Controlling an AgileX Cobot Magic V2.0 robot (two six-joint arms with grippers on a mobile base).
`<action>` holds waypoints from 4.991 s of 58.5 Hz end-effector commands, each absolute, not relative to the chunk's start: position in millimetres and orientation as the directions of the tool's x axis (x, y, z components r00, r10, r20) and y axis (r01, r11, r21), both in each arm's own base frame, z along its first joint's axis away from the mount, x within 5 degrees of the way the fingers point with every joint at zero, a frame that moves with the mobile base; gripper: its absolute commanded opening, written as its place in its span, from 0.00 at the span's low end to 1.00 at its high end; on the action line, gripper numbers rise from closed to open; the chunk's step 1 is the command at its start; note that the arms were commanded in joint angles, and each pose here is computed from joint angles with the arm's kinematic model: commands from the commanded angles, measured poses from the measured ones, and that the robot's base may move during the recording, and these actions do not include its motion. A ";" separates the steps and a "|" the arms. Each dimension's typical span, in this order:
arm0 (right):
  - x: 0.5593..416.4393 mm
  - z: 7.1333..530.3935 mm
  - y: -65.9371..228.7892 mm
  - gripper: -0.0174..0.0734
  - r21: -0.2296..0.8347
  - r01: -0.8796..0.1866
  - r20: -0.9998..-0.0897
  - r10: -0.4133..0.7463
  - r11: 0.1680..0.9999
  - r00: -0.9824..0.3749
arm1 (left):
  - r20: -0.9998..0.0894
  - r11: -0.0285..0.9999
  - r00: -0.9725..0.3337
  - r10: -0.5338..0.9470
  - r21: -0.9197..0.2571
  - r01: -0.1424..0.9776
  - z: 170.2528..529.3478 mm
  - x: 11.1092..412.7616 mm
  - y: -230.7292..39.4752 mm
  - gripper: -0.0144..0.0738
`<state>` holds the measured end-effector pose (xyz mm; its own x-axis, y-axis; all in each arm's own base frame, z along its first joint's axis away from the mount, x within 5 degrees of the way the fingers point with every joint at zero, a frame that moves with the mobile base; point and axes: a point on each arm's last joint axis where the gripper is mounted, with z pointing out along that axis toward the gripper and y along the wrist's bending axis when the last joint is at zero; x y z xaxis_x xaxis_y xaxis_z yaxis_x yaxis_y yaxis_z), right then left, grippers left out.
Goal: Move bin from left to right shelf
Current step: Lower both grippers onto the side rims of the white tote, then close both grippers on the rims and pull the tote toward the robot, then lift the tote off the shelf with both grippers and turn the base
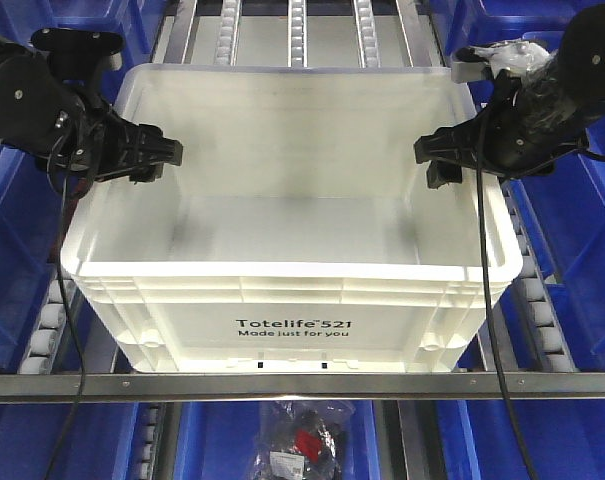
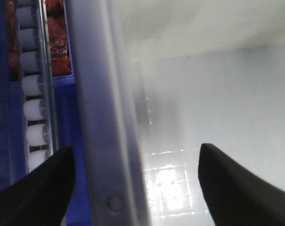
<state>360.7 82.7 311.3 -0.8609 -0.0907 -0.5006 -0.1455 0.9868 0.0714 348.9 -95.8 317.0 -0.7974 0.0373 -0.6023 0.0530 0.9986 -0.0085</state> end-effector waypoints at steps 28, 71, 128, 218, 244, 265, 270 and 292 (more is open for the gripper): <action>366.8 326.2 83.3 0.32 0.064 -0.161 -0.583 -0.094 0.985 -0.807 | -0.636 0.999 -0.772 0.029 -0.011 0.047 323.6 356.0 -95.4 0.26; 343.7 355.7 79.6 0.19 0.086 -0.161 -0.609 -0.076 0.983 -0.789 | -0.541 1.000 -0.840 0.029 0.020 0.022 319.3 345.9 -91.0 0.15; 299.8 405.0 63.9 0.21 0.066 -0.105 -0.684 -0.032 0.992 -0.729 | -0.719 0.975 -0.684 -0.122 -0.217 0.054 415.6 271.6 -80.8 0.16; 256.2 412.0 85.8 0.21 -0.013 -0.073 -0.581 -0.067 0.997 -0.811 | -0.638 0.981 -0.767 -0.073 -0.187 0.061 415.1 242.3 -96.5 0.16; 256.1 411.9 85.8 0.21 -0.014 -0.073 -0.580 -0.067 0.997 -0.812 | -0.638 0.981 -0.767 -0.073 -0.187 0.061 415.1 242.3 -96.5 0.16; 255.8 411.6 85.6 0.21 -0.015 -0.072 -0.576 -0.067 0.997 -0.814 | -0.638 0.981 -0.767 -0.073 -0.187 0.061 415.1 242.3 -96.5 0.16; 255.8 411.6 85.6 0.21 -0.015 -0.072 -0.576 -0.067 0.997 -0.814 | -0.637 0.981 -0.767 -0.073 -0.186 0.061 415.0 242.3 -96.5 0.16; 255.8 411.6 85.6 0.21 -0.015 -0.072 -0.576 -0.067 0.997 -0.814 | -0.637 0.980 -0.767 -0.074 -0.188 0.062 415.3 242.0 -96.4 0.16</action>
<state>258.6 91.6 389.3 -0.8887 -0.0364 -0.4570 -0.0506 0.9985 0.0187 248.3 -93.4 384.5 -0.8683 -0.0492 -0.4936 0.0029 0.9946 -0.1041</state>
